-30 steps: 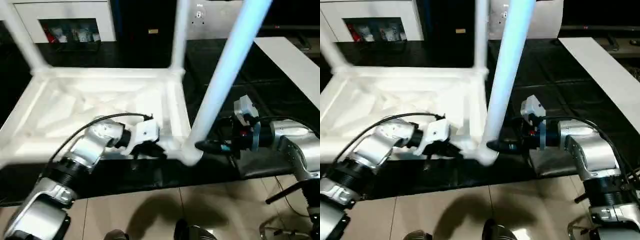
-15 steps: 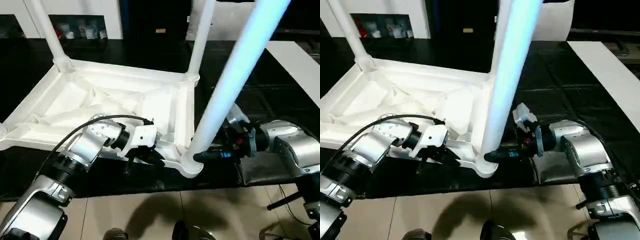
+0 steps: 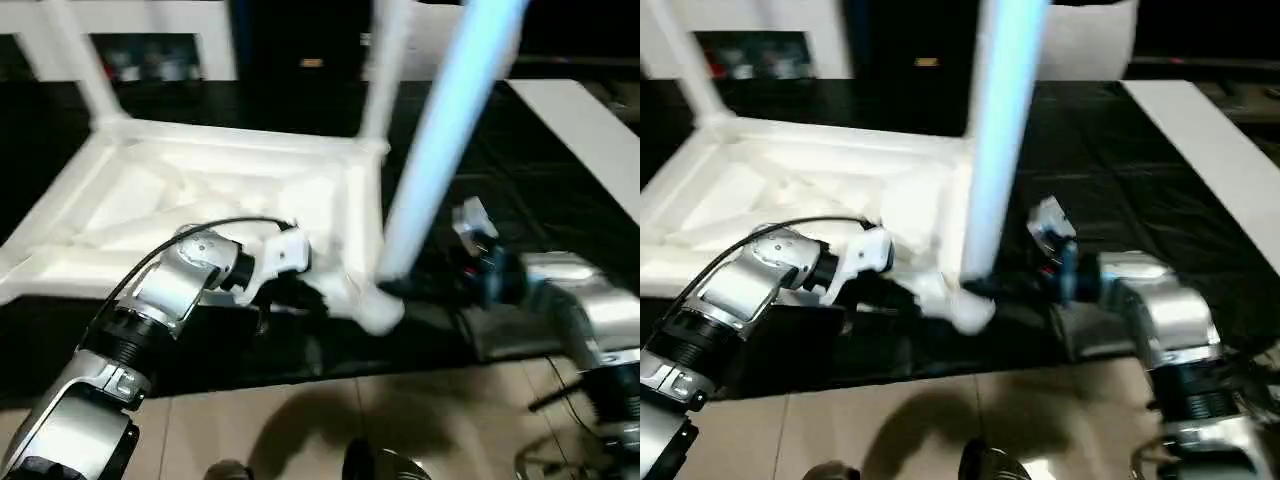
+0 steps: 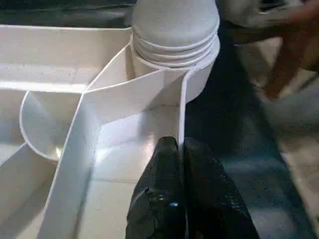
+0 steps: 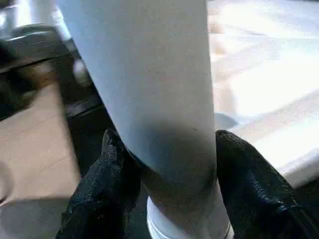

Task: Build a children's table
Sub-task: Rotate leg to tighten

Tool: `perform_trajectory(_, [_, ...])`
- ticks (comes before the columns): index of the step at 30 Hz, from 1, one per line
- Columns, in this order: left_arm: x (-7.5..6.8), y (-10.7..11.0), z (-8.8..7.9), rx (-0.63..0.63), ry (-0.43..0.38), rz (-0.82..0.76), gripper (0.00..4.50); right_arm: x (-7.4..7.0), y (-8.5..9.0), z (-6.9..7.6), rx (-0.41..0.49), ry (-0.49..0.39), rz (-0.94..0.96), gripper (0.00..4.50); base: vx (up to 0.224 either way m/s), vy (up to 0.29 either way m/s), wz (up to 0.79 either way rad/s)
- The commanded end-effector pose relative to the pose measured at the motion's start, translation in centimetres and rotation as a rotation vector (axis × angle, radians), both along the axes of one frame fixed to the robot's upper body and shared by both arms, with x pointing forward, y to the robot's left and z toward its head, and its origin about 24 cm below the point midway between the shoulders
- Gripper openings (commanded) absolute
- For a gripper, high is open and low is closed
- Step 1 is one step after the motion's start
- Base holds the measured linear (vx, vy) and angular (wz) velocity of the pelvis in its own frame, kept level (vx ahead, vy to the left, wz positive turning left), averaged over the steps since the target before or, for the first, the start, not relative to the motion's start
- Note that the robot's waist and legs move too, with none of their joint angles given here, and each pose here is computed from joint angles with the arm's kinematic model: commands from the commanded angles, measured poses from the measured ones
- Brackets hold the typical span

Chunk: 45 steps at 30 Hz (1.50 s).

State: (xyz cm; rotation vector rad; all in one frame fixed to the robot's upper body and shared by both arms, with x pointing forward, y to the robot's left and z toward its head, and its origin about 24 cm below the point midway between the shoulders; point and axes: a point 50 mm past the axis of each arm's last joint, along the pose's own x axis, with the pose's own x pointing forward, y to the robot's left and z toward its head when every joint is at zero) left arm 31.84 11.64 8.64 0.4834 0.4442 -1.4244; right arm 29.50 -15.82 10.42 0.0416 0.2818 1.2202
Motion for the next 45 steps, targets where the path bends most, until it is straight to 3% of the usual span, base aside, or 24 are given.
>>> perform_trajectory(1, [-0.1, -3.4, 1.2, -0.119, -0.040, 0.062, 0.00, 0.6, 2.8, 0.2, 0.042, -0.006, -0.114, 2.05, 0.000, 0.000, 0.00])
perform_trajectory(11, [1.8, -6.8, 2.1, -0.195, -0.117, 0.484, 0.00, 3.1, 5.7, -0.2, 0.043, 0.008, -0.673, 1.99, 0.000, 0.000, 0.00])
perform_trajectory(12, [1.8, -6.9, 2.1, -0.196, -0.121, 0.498, 0.00, 3.2, 5.8, -0.2, 0.048, 0.009, -0.693, 2.33, 0.000, 0.000, 0.00])
perform_trajectory(13, [1.8, -7.2, 2.2, -0.191, -0.134, 0.499, 0.00, 3.4, 6.0, 0.0, 0.029, -0.044, -0.714, 2.53, 0.000, 0.000, 0.00])
perform_trajectory(16, [1.7, -7.4, 2.2, -0.181, -0.144, 0.487, 0.00, 3.6, 6.1, 0.3, 0.064, -0.074, -0.737, 2.73, 0.000, 0.000, 0.00])
perform_trajectory(18, [1.8, -7.2, 2.2, -0.174, -0.149, 0.485, 0.00, 3.7, 6.1, 0.5, 0.085, -0.081, -0.746, 3.11, 0.000, 0.000, 0.00])
perform_trajectory(21, [1.7, -6.6, 2.1, -0.157, -0.166, 0.469, 0.00, 3.3, 5.4, 0.9, 0.076, -0.148, -0.711, 3.35, 0.000, 0.000, 0.00])
perform_trajectory(27, [1.6, -5.4, 1.7, -0.134, -0.180, 0.431, 0.00, 2.8, 3.1, 0.9, 0.078, -0.160, -0.671, 3.82, 0.000, 0.000, 0.00])
perform_trajectory(34, [0.9, -3.6, 1.0, -0.110, -0.163, 0.271, 0.00, 1.7, -0.5, 1.1, -0.019, -0.146, -0.416, 4.46, 0.000, 0.000, 0.00])
perform_trajectory(38, [0.1, -2.9, 0.7, -0.079, -0.157, 0.103, 0.00, 0.5, -2.1, 0.9, -0.121, -0.138, -0.193, 4.46, 0.000, 0.000, 0.00])
perform_trajectory(45, [-1.1, -1.8, 0.4, 0.011, -0.135, -0.139, 0.00, -0.3, -3.0, 1.3, -0.180, -0.156, 0.032, 4.46, 0.000, 0.000, 0.00])
